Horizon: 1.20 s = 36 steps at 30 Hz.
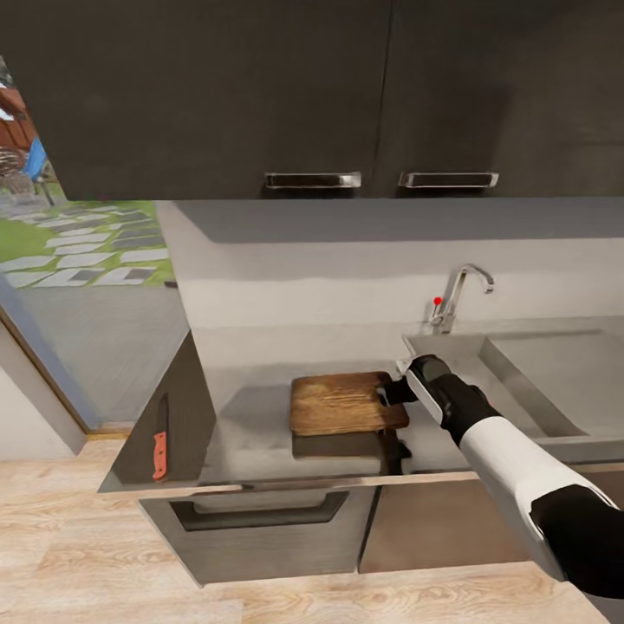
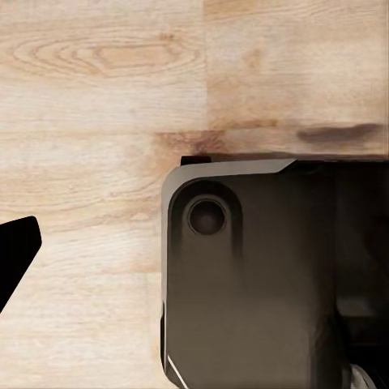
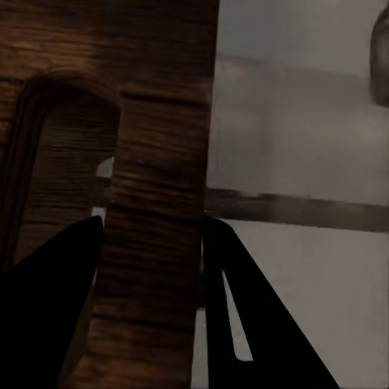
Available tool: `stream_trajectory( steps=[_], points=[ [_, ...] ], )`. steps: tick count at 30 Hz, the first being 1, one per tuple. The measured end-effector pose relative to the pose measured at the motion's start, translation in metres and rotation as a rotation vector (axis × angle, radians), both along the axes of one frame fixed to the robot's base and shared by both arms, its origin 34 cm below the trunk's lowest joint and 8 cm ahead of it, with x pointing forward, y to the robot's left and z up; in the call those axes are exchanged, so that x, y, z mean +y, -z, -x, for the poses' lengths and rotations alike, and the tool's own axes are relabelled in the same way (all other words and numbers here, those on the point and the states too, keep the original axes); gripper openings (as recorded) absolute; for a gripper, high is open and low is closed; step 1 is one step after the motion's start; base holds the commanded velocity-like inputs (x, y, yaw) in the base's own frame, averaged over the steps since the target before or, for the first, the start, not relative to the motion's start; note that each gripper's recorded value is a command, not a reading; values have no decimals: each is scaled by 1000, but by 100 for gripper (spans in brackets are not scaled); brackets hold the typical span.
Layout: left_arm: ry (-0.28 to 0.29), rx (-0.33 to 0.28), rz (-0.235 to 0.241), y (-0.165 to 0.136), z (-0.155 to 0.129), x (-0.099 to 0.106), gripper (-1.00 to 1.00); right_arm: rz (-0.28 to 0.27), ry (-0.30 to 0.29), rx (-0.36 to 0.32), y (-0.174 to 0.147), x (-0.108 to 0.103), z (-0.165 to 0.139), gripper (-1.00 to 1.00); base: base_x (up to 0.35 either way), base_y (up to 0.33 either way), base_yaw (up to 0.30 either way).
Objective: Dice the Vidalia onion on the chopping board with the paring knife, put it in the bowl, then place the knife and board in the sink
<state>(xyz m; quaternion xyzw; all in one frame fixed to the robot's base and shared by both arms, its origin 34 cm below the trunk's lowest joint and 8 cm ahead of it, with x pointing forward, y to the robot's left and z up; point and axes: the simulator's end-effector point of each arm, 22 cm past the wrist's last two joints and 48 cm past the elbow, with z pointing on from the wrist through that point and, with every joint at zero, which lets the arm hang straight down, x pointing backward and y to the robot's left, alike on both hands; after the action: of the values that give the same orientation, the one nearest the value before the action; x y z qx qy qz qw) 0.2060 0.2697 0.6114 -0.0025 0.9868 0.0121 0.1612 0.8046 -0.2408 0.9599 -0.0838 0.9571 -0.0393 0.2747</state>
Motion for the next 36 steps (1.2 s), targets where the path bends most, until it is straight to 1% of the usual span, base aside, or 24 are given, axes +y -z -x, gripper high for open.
stream_trajectory(
  steps=[4, 9, 20, 24, 29, 36],
  points=[
    [0, 0, 0, 0, 0, 0, 100, -15, -33, 15, 4, 9, 3, -100, 7, -7, 0],
    [0, -1, 0, 0, 0, 0, 100, -26, -45, 20, 6, 13, 5, -100, 1, -1, 0],
    [0, 0, 0, 0, 0, 0, 100, -21, -40, 16, 5, 8, 4, -100, 0, 0, 0],
    [0, 0, 0, 0, 0, 0, 100, -15, -33, 15, 6, 4, 3, -100, 0, 0, 0],
    [0, -1, 0, 0, 0, 0, 100, -2, -22, 18, 7, -6, 4, -100, 0, 0, 0],
    [0, -2, -1, 0, 0, 1, 100, -10, -19, 22, 9, -7, 5, -100, 0, 0, 0]
  ],
)
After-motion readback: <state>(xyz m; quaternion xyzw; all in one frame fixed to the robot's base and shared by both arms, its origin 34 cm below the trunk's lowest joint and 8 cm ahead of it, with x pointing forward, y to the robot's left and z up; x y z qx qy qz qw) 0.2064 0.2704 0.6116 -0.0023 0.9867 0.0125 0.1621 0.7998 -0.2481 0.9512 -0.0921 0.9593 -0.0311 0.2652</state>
